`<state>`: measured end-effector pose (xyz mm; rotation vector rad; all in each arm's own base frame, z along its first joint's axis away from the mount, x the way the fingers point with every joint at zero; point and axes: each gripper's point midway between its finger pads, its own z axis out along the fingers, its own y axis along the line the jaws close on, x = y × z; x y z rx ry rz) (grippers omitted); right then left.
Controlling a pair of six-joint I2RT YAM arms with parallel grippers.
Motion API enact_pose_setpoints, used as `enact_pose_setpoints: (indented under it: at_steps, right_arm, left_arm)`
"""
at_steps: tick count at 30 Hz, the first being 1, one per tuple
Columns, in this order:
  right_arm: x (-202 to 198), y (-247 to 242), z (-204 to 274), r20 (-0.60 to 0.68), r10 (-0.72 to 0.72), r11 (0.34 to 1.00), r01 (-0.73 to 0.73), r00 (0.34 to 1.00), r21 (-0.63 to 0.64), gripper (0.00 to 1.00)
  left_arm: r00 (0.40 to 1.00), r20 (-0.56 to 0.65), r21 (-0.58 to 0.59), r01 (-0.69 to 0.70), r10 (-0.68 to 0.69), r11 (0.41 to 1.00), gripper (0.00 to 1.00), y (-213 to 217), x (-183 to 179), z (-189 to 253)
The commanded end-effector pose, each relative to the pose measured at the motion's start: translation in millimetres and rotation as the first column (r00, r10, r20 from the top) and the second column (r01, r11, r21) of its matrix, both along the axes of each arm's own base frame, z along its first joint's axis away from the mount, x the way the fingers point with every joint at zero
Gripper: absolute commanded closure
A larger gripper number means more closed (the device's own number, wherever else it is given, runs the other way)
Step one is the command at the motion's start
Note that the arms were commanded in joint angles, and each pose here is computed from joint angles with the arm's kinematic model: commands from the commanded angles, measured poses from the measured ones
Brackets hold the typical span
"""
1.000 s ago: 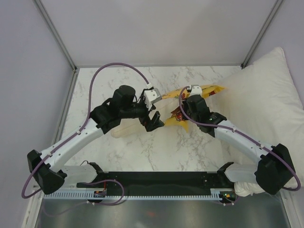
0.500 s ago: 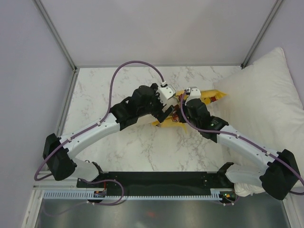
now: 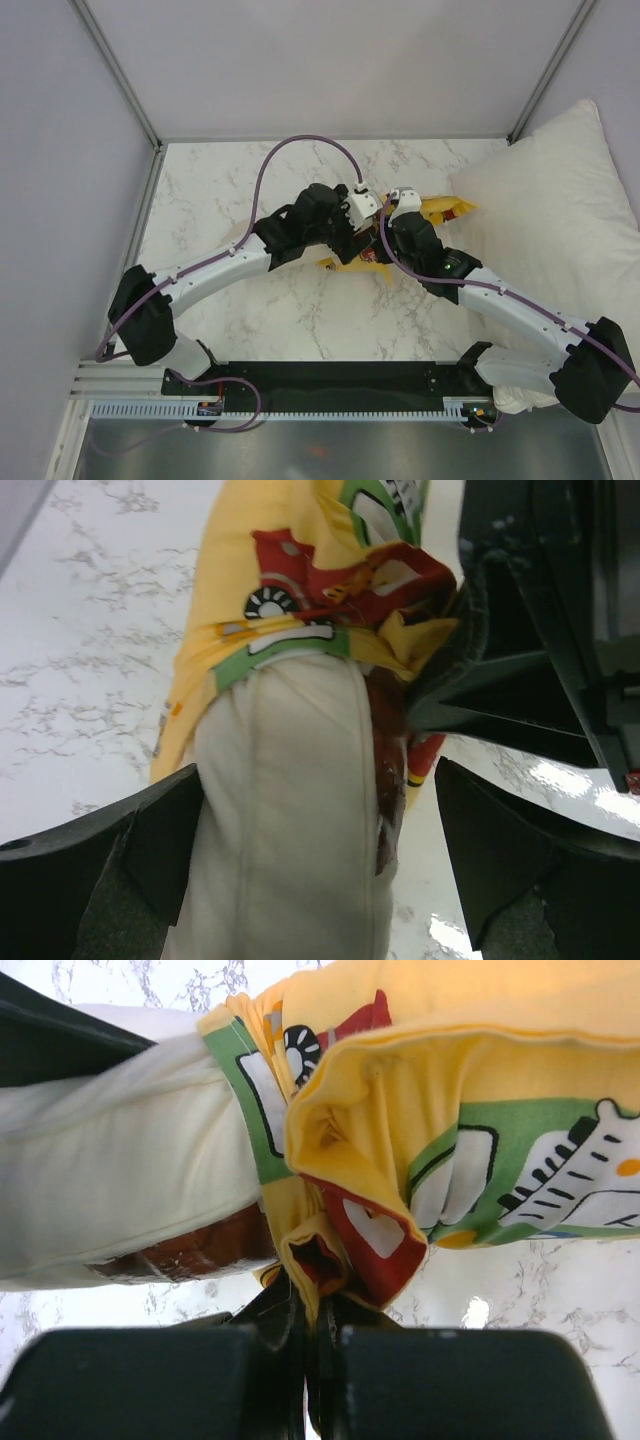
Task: Remove the pillowcase from the pillow
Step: Pull out the pillow
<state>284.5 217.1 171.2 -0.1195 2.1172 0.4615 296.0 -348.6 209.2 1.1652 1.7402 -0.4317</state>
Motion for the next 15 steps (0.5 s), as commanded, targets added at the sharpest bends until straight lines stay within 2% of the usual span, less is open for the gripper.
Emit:
enact_pose_setpoints:
  at_steps: [1,6,8,9,10,12,13,15]
  right_arm:
    - [10.0,9.9,47.3,0.11,-0.005,0.996,-0.004,0.994,0.088,1.0]
    - [7.4,12.1,50.6,0.11,0.002,0.994,-0.013,0.994,0.106,1.0]
    - [5.5,10.6,54.4,0.118,-0.002,0.993,-0.012,0.993,0.116,1.0]
    - [4.7,6.7,52.1,0.116,-0.014,0.994,0.001,0.993,0.11,1.0]
    - [3.3,2.7,55.4,0.125,-0.026,0.994,0.012,0.992,0.112,1.0]
    - [3.7,-13.3,53.0,0.129,-0.082,0.995,0.074,0.988,0.068,1.0]
    - [3.5,-22.1,56.3,0.142,-0.107,0.994,0.1,0.984,0.051,0.99]
    - [0.2,-36.8,55.8,0.141,-0.136,0.991,0.137,0.981,-0.003,0.89]
  left_arm:
    - [0.988,-0.077,0.001,0.134,-0.133,0.991,0.0,-14.1,-19.9,-8.2]
    - [0.984,-0.141,0.066,0.117,-0.106,0.991,0.0,-22.9,-8.5,-41.8]
    - [0.985,-0.157,0.099,0.093,-0.077,0.991,0.09,-23.1,-2.3,-56.1]
    - [0.987,-0.153,0.116,0.073,-0.055,0.991,0.37,-20.9,1.4,-59.8]
    - [0.987,-0.154,0.128,0.067,-0.047,0.99,0.55,-19.4,2.3,-62.4]
    - [0.989,-0.15,0.159,0.035,-0.011,0.987,0.98,-12.7,5.1,-66.3]
    - [0.989,-0.148,0.164,0.023,0.002,0.986,0.98,-9.6,5.7,-65.1]
    - [0.989,-0.147,0.17,0.008,0.017,0.985,0.98,-1.7,1.9,-57.3]
